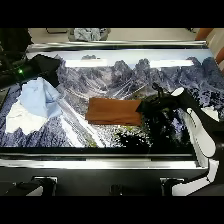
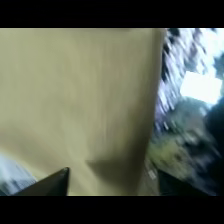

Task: Fold the shirts.

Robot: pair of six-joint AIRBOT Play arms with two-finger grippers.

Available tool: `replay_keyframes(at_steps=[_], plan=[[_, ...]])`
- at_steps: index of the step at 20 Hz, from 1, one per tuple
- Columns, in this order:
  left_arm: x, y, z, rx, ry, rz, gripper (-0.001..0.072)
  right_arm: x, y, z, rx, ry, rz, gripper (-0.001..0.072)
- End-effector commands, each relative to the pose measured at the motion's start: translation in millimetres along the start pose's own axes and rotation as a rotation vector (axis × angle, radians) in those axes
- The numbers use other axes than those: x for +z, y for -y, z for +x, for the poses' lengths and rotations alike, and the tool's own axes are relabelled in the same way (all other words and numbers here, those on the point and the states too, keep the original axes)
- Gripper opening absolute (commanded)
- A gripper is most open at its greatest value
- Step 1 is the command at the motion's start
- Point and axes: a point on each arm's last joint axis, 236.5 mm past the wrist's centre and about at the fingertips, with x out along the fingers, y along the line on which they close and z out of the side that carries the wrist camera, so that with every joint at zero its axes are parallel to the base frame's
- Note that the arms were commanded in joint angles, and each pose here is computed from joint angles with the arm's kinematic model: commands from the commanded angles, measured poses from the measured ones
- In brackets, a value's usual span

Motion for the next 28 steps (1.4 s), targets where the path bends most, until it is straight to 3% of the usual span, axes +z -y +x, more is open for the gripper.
replay_keyframes(at_steps=[1, 2, 3, 4, 7, 10, 13, 20, 28], plan=[[-0.9, -1.4, 1.0, 0.003, -0.004, 0.001, 0.0031, 1.3, -10.6, 19.2, 0.117, 0.018, 0.087, 0.052], [-0.8, -1.5, 0.9, 0.003, -0.003, 0.001, 0.0031, -5.4, -13.1, 18.8, 0.13, -0.01, 0.071, 0.0419], [-0.7, -1.5, 0.9, 0.003, -0.003, 0.001, 0.0031, -8.5, -16.5, 17.2, 0.141, -0.022, 0.038, 0.0201], [-0.7, -1.5, 0.9, 0.003, -0.003, 0.001, 0.0031, -9.0, -19.0, 11.7, 0.149, -0.026, 0.013, 0.0042], [-0.8, -1.5, 0.9, 0.003, -0.003, 0.001, 0.0031, 14.9, -35.1, -25.5, 0.158, 0.046, -0.179, 0.0042], [-1.3, -3.4, 0.9, 0.011, -0.005, 0.012, 0.0031, 58.2, -33.0, -104.7, 0.096, 0.208, -0.21, 0.0042], [-2.1, -6.2, 0.9, 0.023, -0.009, 0.022, 0.0031, 73.0, 4.0, -196.9, -0.047, 0.333, -0.129, 0.0042], [-2.5, -7.7, 1.0, 0.029, -0.011, 0.04, 0.0032, 40.2, 65.1, -367.2, -0.198, 0.614, 0.072, 0.0042], [-3.0, -11.4, 0.6, 0.045, -0.014, 0.061, 0.0032, -29.7, 95.8, -450.5, -0.263, 0.725, 0.265, 0.0042]])
